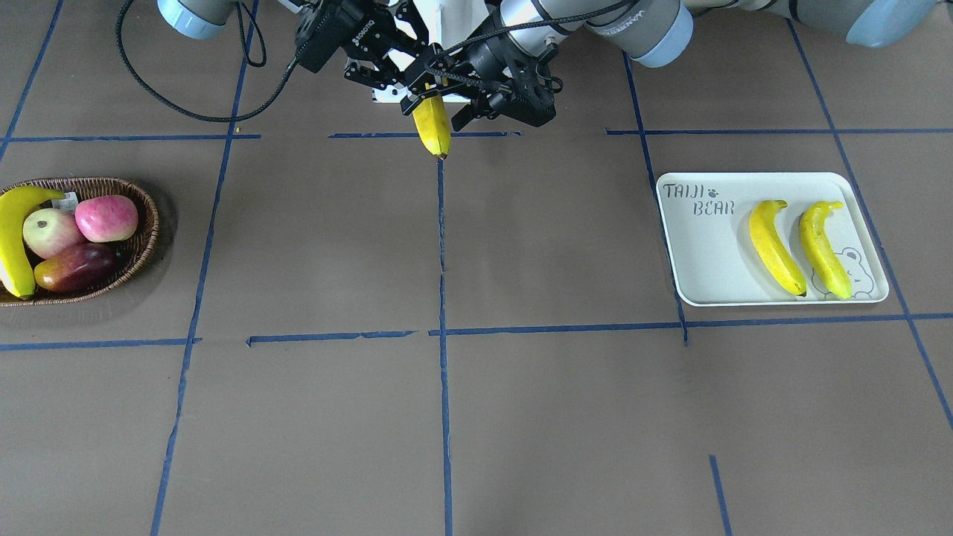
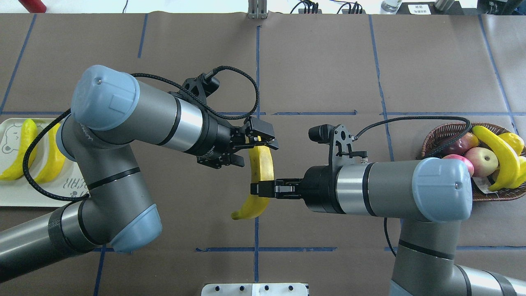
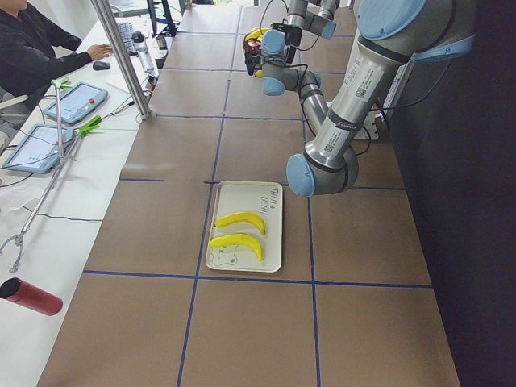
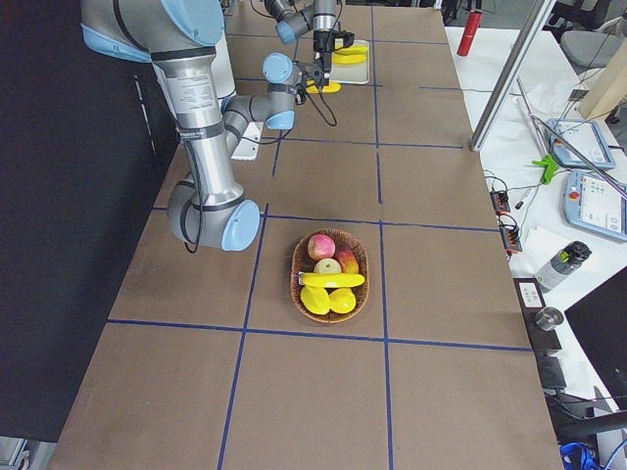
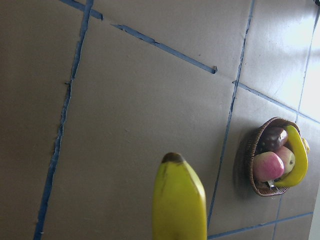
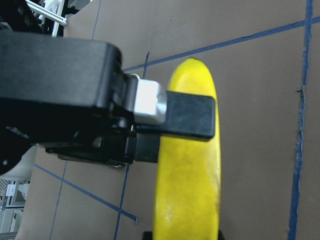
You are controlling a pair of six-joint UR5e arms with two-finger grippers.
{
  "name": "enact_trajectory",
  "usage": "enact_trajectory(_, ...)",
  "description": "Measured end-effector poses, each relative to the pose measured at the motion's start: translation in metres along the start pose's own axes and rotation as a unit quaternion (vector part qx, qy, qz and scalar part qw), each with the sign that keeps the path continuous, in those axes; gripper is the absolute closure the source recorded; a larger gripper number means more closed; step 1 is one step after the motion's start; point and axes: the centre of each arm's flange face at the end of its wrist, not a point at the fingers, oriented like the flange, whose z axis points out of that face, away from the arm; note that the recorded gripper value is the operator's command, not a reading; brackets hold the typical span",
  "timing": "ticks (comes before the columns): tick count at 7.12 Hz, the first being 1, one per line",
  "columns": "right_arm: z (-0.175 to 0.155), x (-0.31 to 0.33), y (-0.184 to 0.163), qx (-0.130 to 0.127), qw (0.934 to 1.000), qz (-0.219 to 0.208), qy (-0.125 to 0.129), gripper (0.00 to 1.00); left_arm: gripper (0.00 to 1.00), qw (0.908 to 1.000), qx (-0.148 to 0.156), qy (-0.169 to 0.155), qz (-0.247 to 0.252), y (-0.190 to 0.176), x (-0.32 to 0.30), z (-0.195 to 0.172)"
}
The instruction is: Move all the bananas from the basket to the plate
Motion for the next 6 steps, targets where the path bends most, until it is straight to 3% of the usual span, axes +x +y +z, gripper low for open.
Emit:
enact_trajectory(1,-0.0004,-0.0005,0.0002,0.000,1.0000,0.000,-0.001,0.98,1.00,1.0000,0.000,0.002,-0.002,0.0015,0.0003,0.0005)
enact_trajectory(2,-0.0009,-0.0011,0.0003,0.000,1.0000,0.000,-0.001,0.60,1.00,1.0000,-0.001,0.005,-0.002,0.0023,0.0005,-0.0001)
enact_trajectory(3,-0.0015,-0.0025,0.0001,0.001,1.0000,0.001,-0.003,0.01,1.00,0.9999,-0.001,0.010,-0.001,0.0028,0.0009,-0.0012)
enact_trajectory(6,-0.0040,-0.0073,-0.0015,0.004,0.9999,0.006,-0.009,0.00,1.00,0.9998,0.002,0.014,-0.011,-0.0005,-0.0009,-0.0032)
